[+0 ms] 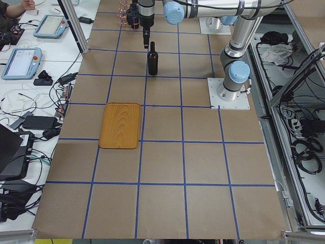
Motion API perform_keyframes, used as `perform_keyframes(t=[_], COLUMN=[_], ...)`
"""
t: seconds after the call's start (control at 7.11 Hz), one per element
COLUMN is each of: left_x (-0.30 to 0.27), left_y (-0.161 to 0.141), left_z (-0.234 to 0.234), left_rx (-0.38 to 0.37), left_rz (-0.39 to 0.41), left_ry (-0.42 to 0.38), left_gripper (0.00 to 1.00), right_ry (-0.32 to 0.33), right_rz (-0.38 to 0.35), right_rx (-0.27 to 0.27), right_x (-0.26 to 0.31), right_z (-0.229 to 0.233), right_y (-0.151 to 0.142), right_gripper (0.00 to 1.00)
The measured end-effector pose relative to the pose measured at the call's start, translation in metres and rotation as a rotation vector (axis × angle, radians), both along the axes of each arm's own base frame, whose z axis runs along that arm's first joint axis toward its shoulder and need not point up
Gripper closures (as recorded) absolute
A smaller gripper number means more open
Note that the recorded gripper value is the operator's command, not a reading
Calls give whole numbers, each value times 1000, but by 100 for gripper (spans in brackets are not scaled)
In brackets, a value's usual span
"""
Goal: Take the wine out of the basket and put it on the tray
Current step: 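Move the left gripper over the standing bottle while the right gripper withdraws to the rack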
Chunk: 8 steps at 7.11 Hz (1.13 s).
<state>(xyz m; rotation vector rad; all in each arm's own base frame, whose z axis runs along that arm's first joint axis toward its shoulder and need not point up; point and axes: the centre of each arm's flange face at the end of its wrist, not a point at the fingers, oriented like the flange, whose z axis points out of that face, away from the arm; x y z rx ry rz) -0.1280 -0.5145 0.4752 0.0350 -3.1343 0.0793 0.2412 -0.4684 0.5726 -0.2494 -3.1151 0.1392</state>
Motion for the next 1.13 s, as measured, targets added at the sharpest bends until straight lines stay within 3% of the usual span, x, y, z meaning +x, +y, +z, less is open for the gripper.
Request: perform_keyframes(t=[0.28,0.7,0.99,1.13], left_x=[-41,-54,-53,-52], left_y=[16,23,21,22], left_z=[-23,-58,-74,-81], left_rx=[36,79,88,98], left_rz=[-25,-48,-58,-64], left_ry=[3,0,-7,-9], left_gripper=[0,2,8,19], right_ry=[19,37,39,40], right_rz=[115,240,237,233], right_rx=[6,18,3,-8], right_x=[-12,-55,-81,-85], right_z=[1,4,8,9], right_y=[-3,-3,-3,-4], right_gripper=[0,0,0,0])
